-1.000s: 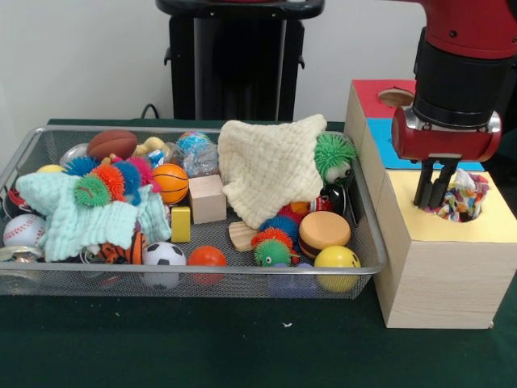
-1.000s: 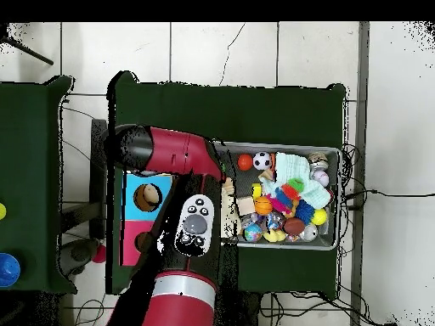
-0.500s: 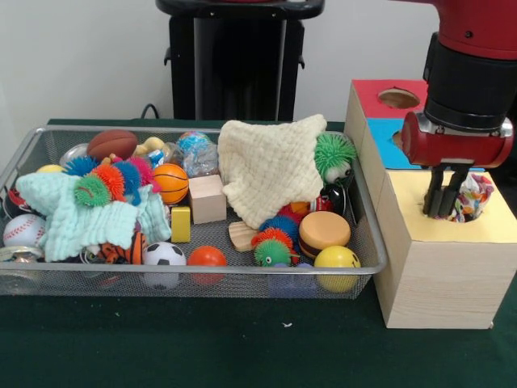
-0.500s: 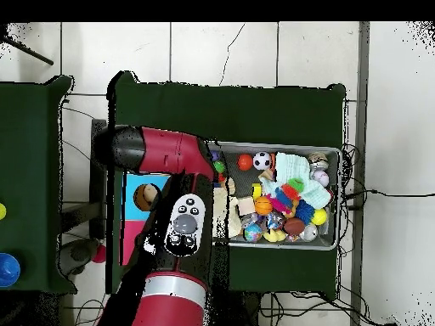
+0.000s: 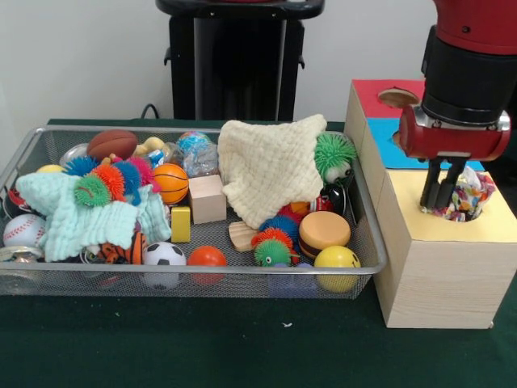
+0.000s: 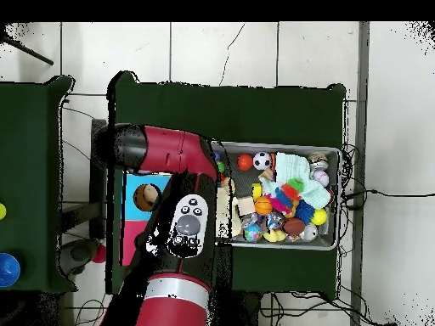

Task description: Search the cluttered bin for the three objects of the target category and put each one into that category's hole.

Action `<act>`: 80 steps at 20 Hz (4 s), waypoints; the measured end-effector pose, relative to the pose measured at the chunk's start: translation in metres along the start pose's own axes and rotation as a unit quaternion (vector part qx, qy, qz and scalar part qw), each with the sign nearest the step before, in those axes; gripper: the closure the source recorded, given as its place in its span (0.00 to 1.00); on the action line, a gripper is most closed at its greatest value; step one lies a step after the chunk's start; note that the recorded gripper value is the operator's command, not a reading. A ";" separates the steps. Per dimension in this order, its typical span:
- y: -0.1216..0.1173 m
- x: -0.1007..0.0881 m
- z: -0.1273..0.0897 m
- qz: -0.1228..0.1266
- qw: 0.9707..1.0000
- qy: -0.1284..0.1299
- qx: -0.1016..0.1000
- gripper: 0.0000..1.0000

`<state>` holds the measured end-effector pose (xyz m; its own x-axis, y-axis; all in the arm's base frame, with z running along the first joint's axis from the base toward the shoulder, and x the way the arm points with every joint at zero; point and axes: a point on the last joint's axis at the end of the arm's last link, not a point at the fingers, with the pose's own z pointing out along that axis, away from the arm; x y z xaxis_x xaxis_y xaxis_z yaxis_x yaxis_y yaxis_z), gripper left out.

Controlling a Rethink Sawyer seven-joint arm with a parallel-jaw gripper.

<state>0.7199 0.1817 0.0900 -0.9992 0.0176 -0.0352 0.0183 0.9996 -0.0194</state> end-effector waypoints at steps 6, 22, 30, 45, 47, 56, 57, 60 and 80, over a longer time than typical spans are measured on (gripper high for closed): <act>-0.022 0.008 -0.034 0.017 0.996 0.082 -0.019 1.00; -0.044 -0.033 -0.151 0.057 0.991 0.074 -0.091 1.00; -0.035 -0.050 -0.169 0.078 0.989 0.020 -0.125 1.00; -0.036 -0.038 -0.113 0.046 0.997 -0.035 -0.051 1.00; -0.037 -0.037 -0.105 0.044 0.997 -0.034 -0.046 1.00; -0.036 -0.025 -0.081 0.044 0.998 -0.013 -0.045 1.00; -0.036 -0.024 -0.080 0.044 0.998 -0.012 -0.045 1.00; -0.032 -0.024 -0.078 0.049 0.997 -0.009 -0.053 1.00; 0.002 -0.031 -0.063 0.060 0.993 -0.078 -0.064 1.00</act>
<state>0.7489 0.1847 0.1537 -0.9723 0.1432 -0.1847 0.1220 0.9851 0.1214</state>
